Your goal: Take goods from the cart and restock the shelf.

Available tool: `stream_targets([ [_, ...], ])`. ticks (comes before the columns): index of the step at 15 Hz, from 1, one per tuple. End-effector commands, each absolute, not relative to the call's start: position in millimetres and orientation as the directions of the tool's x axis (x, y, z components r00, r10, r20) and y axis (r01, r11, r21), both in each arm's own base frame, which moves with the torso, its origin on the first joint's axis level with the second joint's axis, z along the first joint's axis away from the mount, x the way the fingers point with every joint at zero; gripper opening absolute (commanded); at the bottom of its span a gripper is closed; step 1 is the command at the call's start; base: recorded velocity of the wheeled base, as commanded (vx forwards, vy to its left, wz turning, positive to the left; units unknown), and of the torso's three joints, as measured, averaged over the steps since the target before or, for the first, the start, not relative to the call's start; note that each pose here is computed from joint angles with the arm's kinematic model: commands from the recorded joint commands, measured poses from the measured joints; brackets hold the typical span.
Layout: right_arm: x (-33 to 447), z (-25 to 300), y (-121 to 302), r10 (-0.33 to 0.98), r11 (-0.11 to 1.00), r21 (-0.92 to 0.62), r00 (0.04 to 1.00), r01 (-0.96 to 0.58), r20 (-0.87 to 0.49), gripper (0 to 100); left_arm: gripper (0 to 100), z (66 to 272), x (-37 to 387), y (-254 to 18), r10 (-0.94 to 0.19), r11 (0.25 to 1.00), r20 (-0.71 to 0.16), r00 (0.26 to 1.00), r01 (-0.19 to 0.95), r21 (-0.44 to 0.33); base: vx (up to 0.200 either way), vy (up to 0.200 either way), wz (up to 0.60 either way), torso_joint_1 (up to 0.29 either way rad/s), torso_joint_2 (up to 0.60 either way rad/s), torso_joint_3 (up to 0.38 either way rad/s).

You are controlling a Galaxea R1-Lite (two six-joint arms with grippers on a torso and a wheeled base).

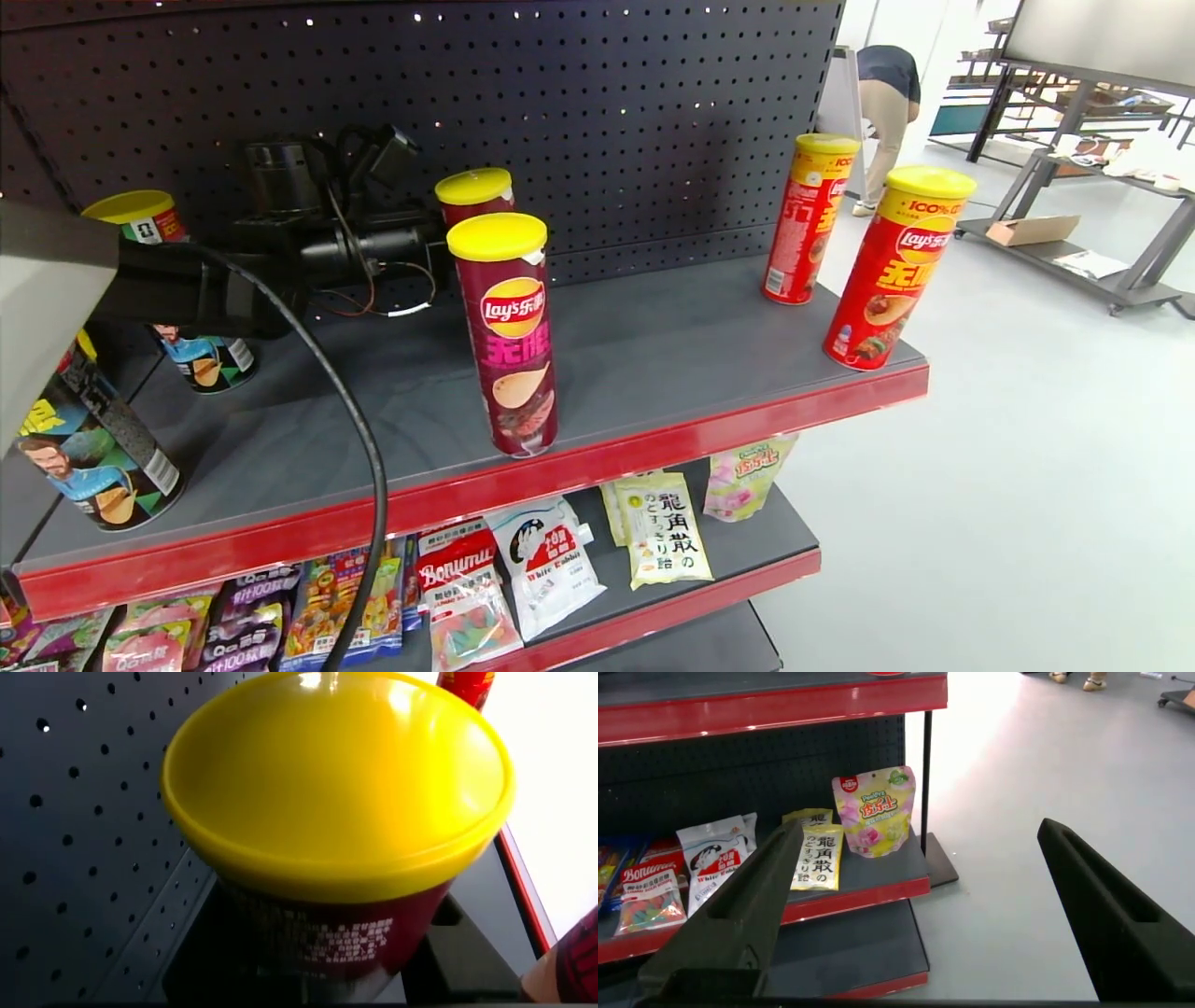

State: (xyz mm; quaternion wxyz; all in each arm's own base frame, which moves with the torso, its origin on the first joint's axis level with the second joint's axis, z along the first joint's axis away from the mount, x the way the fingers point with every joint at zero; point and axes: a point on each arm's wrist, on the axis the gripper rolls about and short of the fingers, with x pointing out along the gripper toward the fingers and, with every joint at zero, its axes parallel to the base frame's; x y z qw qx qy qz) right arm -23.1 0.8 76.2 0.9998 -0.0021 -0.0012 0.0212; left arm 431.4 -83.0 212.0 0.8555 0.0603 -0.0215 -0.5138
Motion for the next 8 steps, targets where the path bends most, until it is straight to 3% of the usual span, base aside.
stream_targets([
  [1, -23.1, 76.2, 0.8, 0.043, 0.999, -0.005, 0.999, -0.043, 0.002, 100, 0, 209.0, 432.7, -83.8, -0.882, 0.464, -0.030, 0.471, 0.877, 0.126, 0.000, 0.000, 0.00, 0.000, 0.00, 0.000],
  [8, -23.1, 76.2, 0.8, 0.043, 0.999, -0.005, 0.999, -0.043, 0.002, 100, 0, 208.5, 434.1, -86.2, -0.890, 0.447, -0.029, 0.454, 0.884, 0.138, 0.000, 0.000, 0.00, 0.000, 0.00, 0.000],
])
